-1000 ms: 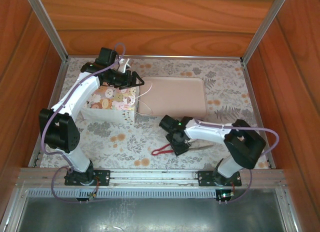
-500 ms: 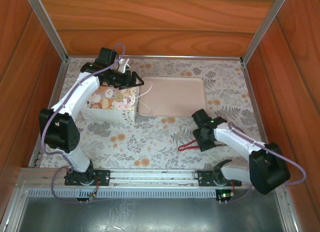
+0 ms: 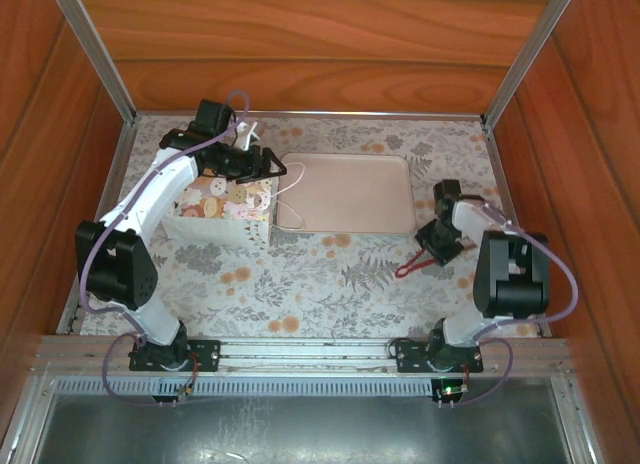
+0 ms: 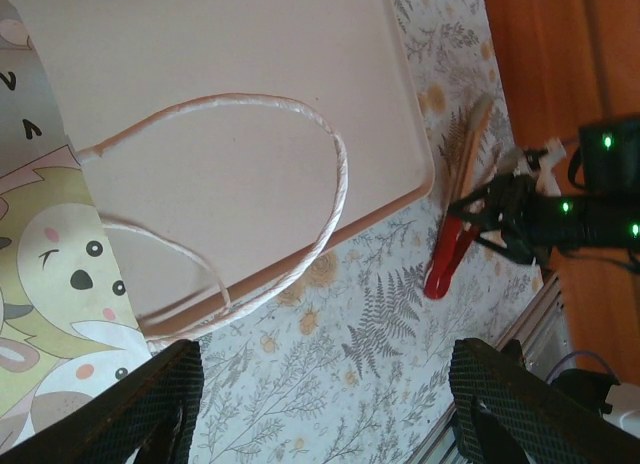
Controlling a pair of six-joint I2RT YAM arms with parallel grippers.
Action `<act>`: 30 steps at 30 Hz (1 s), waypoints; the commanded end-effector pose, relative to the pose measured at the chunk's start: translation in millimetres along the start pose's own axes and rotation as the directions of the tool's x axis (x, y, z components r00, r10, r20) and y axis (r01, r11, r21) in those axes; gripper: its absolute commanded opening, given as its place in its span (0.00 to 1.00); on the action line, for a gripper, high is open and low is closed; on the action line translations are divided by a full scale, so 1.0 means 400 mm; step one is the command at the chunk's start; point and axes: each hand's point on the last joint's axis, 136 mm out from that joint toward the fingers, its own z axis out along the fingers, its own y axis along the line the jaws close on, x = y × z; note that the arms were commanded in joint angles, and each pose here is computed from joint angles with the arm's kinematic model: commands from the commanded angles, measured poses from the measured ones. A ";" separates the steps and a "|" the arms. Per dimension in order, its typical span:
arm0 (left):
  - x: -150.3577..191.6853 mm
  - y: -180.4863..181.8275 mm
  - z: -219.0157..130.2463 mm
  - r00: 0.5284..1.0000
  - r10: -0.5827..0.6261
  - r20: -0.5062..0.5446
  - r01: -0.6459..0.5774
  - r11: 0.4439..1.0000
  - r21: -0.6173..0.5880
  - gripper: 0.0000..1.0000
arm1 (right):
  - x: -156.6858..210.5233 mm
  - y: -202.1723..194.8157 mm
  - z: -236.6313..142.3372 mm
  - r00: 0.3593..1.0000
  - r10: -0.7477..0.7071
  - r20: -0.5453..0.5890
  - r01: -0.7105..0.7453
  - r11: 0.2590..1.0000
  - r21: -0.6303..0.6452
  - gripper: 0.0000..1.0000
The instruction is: Take the fake bread out of the paper bag
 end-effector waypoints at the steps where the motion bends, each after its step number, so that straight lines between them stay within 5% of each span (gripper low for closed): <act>1: 0.003 -0.004 -0.025 1.000 0.008 0.017 -0.008 1.000 -0.011 0.69 | -0.047 0.034 -0.006 0.957 -0.289 -0.008 0.289 0.957 0.027 0.61; 11: -0.003 -0.002 -0.054 0.999 0.014 0.046 -0.013 1.000 -0.018 0.69 | -0.155 0.042 0.025 0.773 -0.627 -0.099 0.632 0.747 0.206 0.63; 18: -0.005 0.007 -0.059 0.999 0.004 0.049 -0.003 1.000 -0.018 0.69 | -0.143 0.040 0.021 0.648 -0.744 -0.163 0.761 0.636 0.124 0.63; 25: -0.009 0.004 -0.070 0.998 0.011 0.061 -0.009 1.000 -0.020 0.70 | -0.131 0.028 -0.027 0.744 -0.649 -0.156 0.654 0.756 -0.025 0.74; 30: -0.015 0.006 -0.073 0.998 0.015 0.066 -0.014 1.000 -0.021 0.70 | -0.115 0.032 -0.062 0.753 -0.638 -0.161 0.638 0.768 -0.057 0.79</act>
